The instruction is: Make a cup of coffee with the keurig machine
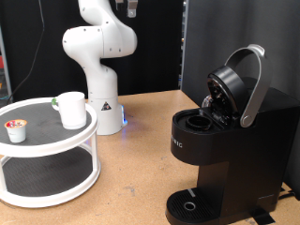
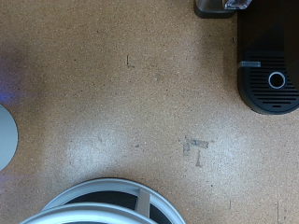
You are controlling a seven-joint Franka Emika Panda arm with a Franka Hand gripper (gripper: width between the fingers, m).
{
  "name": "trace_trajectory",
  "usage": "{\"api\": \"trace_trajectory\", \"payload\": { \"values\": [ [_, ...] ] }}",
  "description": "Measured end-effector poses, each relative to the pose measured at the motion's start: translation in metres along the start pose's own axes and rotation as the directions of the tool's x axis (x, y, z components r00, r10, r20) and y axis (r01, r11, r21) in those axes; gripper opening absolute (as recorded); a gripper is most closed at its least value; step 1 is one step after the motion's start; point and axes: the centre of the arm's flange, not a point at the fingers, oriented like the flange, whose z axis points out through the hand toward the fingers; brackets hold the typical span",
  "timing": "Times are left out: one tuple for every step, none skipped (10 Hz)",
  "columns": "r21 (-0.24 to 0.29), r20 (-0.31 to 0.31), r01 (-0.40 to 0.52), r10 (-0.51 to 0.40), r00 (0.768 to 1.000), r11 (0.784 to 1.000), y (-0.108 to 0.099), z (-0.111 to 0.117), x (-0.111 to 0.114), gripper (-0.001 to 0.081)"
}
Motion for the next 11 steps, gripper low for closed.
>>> {"api": "trace_trajectory", "payload": {
  "values": [
    [0.006, 0.002, 0.005, -0.005, 1.0, 1.0, 0.001, 0.0, -0.002, 0.0806],
    [0.016, -0.005, 0.018, -0.017, 1.0, 1.0, 0.005, 0.001, -0.007, 0.0806],
    [0.032, -0.023, 0.028, -0.027, 0.999, 0.999, 0.014, 0.001, -0.017, 0.0806],
    [0.051, -0.044, 0.031, -0.029, 0.999, 0.998, 0.026, 0.002, -0.03, 0.0806],
    [0.055, -0.044, 0.035, -0.032, 0.999, 0.998, 0.037, 0.003, -0.042, 0.0806],
    [0.05, -0.027, 0.034, -0.032, 0.999, 0.998, 0.049, 0.005, -0.056, 0.0806],
    [0.05, -0.02, 0.037, -0.037, 0.999, 0.998, 0.054, 0.005, -0.06, 0.0806],
    [0.052, -0.019, 0.037, -0.036, 0.999, 0.998, 0.053, 0.006, -0.06, 0.0806],
    [0.057, -0.019, 0.046, -0.045, 0.999, 0.997, 0.054, 0.008, -0.061, 0.0806],
    [0.062, -0.029, 0.055, -0.053, 0.998, 0.997, 0.058, 0.012, -0.065, 0.0806],
    [0.065, -0.031, 0.069, -0.067, 0.997, 0.996, 0.066, 0.018, -0.076, 0.0806]
  ]
}}
